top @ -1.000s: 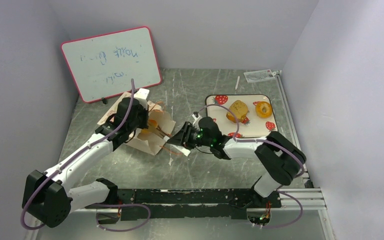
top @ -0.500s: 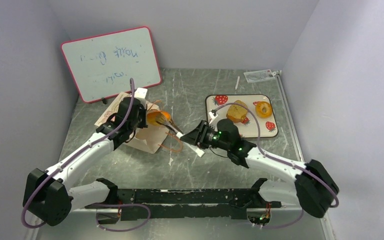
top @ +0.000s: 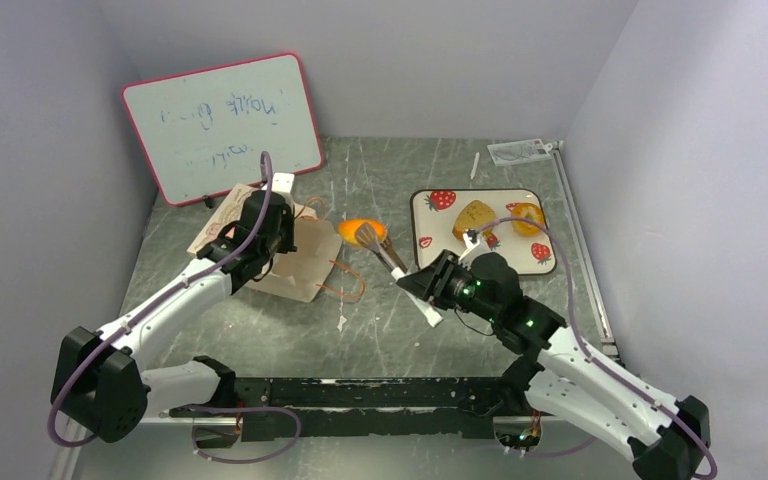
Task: Take the fake bread out of the paper bag
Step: Place the fake bread in the container.
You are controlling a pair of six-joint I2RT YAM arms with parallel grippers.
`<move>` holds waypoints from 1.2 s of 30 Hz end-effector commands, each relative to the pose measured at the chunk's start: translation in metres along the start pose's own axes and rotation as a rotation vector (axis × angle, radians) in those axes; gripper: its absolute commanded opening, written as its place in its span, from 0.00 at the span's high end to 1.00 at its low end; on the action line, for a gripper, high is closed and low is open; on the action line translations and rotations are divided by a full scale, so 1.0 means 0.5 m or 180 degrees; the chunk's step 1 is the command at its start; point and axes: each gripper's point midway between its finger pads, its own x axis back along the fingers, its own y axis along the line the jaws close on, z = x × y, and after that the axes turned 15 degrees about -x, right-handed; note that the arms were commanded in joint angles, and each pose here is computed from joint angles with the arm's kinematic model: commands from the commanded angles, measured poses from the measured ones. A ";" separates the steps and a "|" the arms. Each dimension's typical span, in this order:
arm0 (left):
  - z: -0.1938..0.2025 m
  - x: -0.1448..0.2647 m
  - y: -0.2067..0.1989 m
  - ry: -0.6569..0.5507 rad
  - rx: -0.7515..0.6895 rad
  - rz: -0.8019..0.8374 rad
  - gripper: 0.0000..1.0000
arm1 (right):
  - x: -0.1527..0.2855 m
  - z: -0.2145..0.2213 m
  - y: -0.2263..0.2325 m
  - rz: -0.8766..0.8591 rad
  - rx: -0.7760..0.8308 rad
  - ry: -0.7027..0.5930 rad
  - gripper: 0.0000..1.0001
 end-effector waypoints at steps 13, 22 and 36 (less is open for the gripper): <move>-0.023 0.022 0.004 -0.0043 -0.0096 0.0026 0.93 | 0.037 -0.143 0.003 0.0552 0.0409 -0.1048 1.00; -0.029 0.035 0.001 -0.0040 -0.0135 0.0104 0.93 | 0.017 -0.210 -0.033 0.0887 0.0677 -0.1395 1.00; -0.026 0.056 0.006 -0.0027 -0.0205 0.0131 0.93 | -0.033 -0.296 -0.095 0.1249 0.1004 -0.1608 1.00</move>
